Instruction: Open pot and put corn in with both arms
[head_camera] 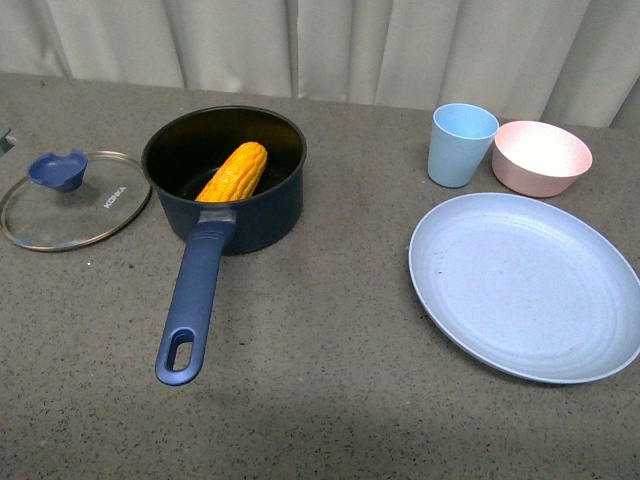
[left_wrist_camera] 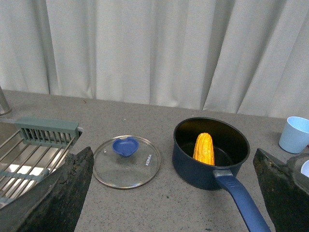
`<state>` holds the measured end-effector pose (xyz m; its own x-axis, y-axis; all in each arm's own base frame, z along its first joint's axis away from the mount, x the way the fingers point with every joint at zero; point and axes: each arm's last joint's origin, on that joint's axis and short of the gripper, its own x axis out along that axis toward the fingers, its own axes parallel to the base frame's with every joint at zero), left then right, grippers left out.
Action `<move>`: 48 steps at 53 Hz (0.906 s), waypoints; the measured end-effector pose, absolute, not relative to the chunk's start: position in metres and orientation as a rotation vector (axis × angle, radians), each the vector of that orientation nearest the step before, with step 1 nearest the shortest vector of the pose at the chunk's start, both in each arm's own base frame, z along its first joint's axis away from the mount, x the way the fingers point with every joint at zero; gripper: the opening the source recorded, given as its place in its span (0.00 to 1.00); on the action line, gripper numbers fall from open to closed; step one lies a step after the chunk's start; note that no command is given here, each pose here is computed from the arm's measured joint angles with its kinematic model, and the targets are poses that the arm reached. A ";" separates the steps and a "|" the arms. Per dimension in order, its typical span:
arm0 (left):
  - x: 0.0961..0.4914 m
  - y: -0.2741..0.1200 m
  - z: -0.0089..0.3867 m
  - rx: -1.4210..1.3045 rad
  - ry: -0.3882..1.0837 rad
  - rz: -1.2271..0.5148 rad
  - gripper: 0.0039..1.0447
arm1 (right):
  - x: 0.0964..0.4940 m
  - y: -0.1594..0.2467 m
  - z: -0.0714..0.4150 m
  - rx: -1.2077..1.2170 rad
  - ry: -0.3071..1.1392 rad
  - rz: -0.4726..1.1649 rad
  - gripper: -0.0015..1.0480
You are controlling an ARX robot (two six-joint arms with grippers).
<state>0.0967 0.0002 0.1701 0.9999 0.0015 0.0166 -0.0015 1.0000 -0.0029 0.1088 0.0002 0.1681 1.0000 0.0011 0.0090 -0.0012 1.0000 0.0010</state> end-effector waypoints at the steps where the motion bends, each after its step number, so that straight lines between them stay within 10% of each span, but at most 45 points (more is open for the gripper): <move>1: 0.097 0.000 0.170 -0.003 -0.017 0.002 0.94 | 0.109 0.000 0.168 0.001 -0.009 0.001 0.01; 14: 0.097 0.000 0.170 -0.003 -0.017 0.002 0.94 | 0.098 0.000 0.165 0.001 -0.002 0.003 0.01; 41: 0.097 0.000 0.170 -0.003 -0.017 0.002 0.94 | 0.098 0.000 0.165 0.001 -0.003 0.003 0.93; 48: 0.097 0.000 0.170 -0.003 -0.017 0.002 0.94 | 0.098 0.000 0.165 0.000 -0.003 0.003 0.91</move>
<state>0.0967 0.0002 0.1701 0.9999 0.0015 0.0166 -0.0015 1.0000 -0.0029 0.0976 0.0003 0.1653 1.0000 0.0034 0.0032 -0.0034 1.0000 0.0002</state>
